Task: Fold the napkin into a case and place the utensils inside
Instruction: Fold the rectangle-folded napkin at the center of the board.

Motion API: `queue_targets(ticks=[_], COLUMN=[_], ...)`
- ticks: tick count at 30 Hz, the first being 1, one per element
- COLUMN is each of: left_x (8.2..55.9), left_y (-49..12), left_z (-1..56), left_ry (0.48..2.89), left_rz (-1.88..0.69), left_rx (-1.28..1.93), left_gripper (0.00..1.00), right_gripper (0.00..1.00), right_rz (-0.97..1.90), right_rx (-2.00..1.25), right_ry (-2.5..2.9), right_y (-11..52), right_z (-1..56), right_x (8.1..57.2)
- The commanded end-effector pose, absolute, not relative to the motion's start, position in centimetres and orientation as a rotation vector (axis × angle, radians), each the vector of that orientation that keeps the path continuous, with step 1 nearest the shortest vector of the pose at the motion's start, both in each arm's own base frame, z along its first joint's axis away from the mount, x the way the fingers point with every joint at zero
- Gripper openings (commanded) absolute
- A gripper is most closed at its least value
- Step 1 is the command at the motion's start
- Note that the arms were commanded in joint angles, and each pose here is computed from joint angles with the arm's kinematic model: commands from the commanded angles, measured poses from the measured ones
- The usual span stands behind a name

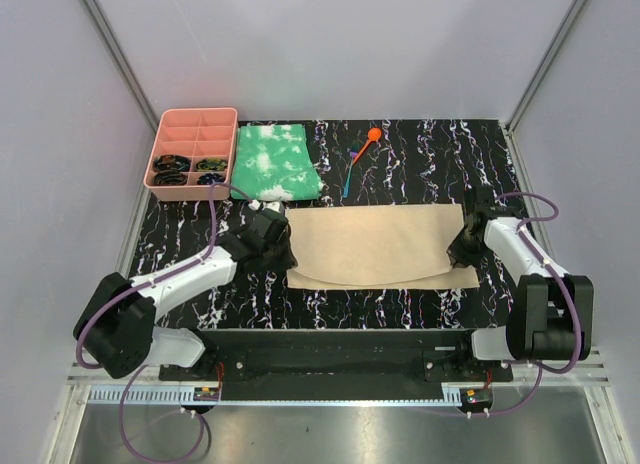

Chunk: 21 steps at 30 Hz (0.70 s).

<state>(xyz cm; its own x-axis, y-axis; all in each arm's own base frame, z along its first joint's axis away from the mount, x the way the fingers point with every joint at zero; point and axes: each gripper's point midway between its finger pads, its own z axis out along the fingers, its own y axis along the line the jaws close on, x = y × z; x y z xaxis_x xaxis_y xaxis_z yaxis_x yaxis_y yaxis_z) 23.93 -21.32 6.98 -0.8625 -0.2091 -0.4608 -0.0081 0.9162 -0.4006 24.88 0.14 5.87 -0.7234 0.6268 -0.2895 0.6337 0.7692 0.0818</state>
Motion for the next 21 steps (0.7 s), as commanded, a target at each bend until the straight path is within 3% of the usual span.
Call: queue_targets(ticks=[1,11,21], left_x=[24.6,23.8,23.5], left_y=[-21.2,-20.8,-20.7], left_z=[7.3,7.3,6.6], left_ry=[2.516,2.525,2.544], left_rz=[-0.528,-0.538,-0.541], left_rx=[-0.148,-0.156,-0.165], left_gripper=[0.0,0.0,0.0], right_gripper=[0.0,0.0,0.0], right_rz=[-0.117,-0.155,-0.185], right_rx=[1.076,1.116,1.37], right_ry=[2.645,2.614,2.58], right_y=[-1.0,-1.6,-1.0], right_z=[5.0,5.9,4.2], right_x=[24.3,23.3,20.4])
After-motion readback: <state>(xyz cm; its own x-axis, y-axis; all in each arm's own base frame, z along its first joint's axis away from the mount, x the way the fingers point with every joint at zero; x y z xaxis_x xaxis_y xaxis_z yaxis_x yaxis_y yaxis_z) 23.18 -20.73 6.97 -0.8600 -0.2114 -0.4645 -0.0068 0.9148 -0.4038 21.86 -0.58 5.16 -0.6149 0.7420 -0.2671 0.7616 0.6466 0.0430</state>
